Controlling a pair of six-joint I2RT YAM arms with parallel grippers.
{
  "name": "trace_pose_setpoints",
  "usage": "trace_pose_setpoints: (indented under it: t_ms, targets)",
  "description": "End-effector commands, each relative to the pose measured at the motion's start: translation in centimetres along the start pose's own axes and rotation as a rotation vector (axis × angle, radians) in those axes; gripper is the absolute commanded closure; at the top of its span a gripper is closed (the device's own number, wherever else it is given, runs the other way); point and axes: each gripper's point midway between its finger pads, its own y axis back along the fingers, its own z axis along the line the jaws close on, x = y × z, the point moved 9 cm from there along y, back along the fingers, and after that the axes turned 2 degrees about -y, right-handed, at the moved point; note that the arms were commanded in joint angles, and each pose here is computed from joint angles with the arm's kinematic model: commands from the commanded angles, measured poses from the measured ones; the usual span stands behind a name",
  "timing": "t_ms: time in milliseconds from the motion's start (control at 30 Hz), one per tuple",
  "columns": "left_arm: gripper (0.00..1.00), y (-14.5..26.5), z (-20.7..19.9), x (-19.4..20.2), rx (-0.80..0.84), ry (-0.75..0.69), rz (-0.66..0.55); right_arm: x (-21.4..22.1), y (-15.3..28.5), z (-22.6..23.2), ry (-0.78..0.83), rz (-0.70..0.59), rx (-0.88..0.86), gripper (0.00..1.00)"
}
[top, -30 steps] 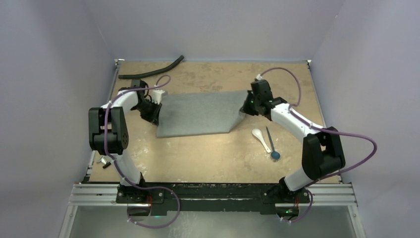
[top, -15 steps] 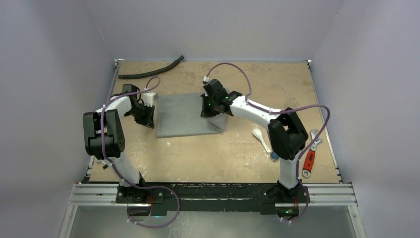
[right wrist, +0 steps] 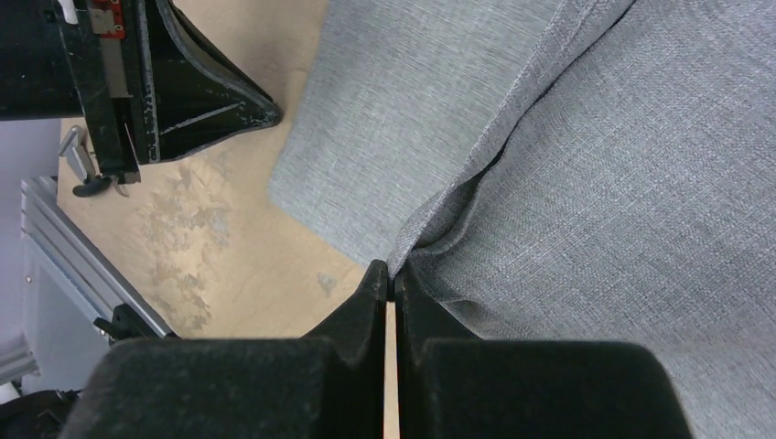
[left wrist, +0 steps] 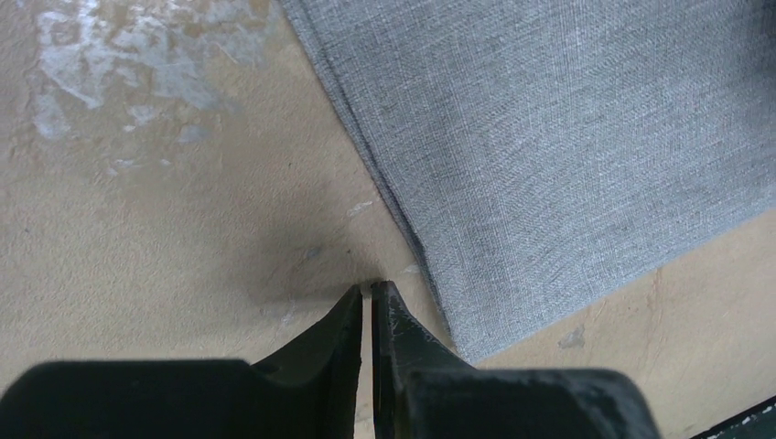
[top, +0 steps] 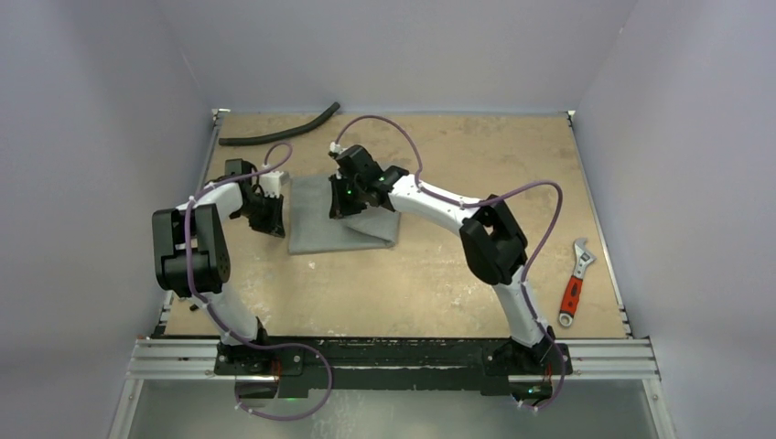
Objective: Fold the napkin into a case and place the utensils inside
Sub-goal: Fold the rectangle-folded napkin at the center of the board.
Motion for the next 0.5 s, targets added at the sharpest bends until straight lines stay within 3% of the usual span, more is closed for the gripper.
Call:
trace_pose_setpoints:
  t_ms: [0,467]
  targets:
    - [0.92,0.0,0.2,0.2,-0.021,0.044,-0.038,-0.8,-0.6,2.1,0.038,-0.003,-0.087,0.99]
    - [0.94,-0.8,0.4,0.6,-0.018,0.054,-0.018,-1.3,-4.0,5.2,0.075,-0.009,-0.174,0.99]
